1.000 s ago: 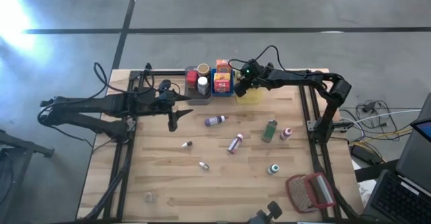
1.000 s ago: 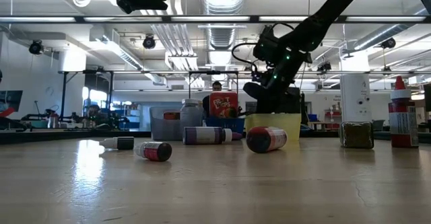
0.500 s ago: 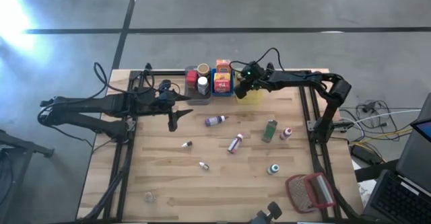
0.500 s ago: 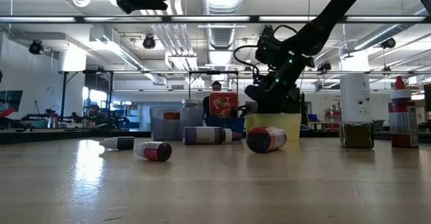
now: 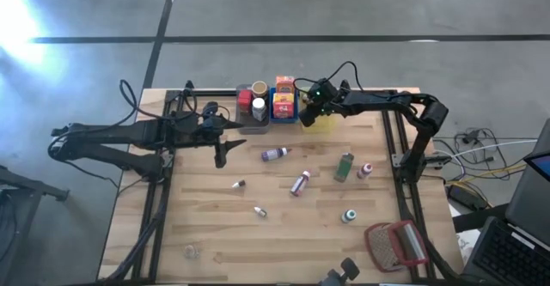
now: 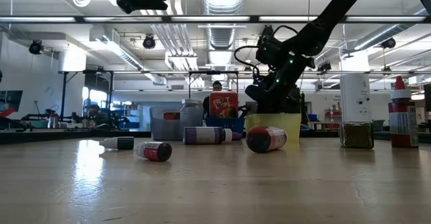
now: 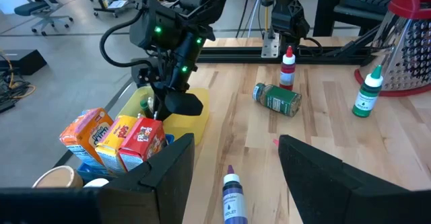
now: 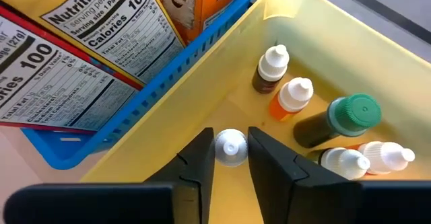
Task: Pick & Place Kitchen Items
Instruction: Put the right small pink food coloring bottle into the yellow bin, then move the black food coloring bottle to the center of the table
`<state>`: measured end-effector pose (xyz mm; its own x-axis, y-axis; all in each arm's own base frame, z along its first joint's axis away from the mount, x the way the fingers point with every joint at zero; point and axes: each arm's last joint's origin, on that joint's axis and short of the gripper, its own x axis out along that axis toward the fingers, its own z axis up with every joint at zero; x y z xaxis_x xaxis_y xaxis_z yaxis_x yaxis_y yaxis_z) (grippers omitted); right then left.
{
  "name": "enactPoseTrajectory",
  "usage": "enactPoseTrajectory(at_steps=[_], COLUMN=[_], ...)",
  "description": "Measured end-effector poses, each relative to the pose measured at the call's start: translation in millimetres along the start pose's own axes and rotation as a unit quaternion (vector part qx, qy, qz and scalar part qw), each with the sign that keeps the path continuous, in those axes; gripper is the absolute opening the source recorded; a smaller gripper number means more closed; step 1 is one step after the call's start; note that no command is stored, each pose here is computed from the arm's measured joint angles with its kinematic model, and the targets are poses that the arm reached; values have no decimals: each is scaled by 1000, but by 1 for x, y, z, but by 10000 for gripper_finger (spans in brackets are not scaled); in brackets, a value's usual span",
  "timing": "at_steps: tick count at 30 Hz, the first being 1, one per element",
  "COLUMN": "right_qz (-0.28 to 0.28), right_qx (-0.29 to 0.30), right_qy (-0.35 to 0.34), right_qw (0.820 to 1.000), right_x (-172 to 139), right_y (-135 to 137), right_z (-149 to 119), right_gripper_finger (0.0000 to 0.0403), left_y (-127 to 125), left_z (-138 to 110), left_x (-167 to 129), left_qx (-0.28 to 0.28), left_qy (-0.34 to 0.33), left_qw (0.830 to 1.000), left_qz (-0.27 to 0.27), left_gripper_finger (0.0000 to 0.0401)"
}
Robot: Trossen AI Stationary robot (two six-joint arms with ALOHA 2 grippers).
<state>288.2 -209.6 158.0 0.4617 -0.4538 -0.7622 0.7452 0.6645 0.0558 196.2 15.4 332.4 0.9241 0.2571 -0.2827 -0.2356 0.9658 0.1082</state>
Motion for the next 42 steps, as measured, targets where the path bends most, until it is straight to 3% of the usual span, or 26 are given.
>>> enactPoseTrajectory(at_steps=[5,12,21,32,42], right_qz=[2,1,10,10,10], right_qx=[-2,-2,-5,-5,-15], right_qy=[4,12,14,13,10], right_qw=[1000,1000,1000,1000,1000], right_x=[0,2,2,2,1], right_y=[0,-1,-1,-1,0], right_z=[-2,-7,-7,-7,-6], right_gripper_finger=[71,89,72,105,81], left_y=[0,0,0,0,0], left_z=[0,0,0,0,0], left_x=[0,0,0,0,0], left_qx=[0,0,0,0,0], left_qy=[0,0,0,0,0], left_qw=[1000,1000,1000,1000,1000], left_qz=[0,0,0,0,0], left_gripper_finger=[223,223,223,223,223])
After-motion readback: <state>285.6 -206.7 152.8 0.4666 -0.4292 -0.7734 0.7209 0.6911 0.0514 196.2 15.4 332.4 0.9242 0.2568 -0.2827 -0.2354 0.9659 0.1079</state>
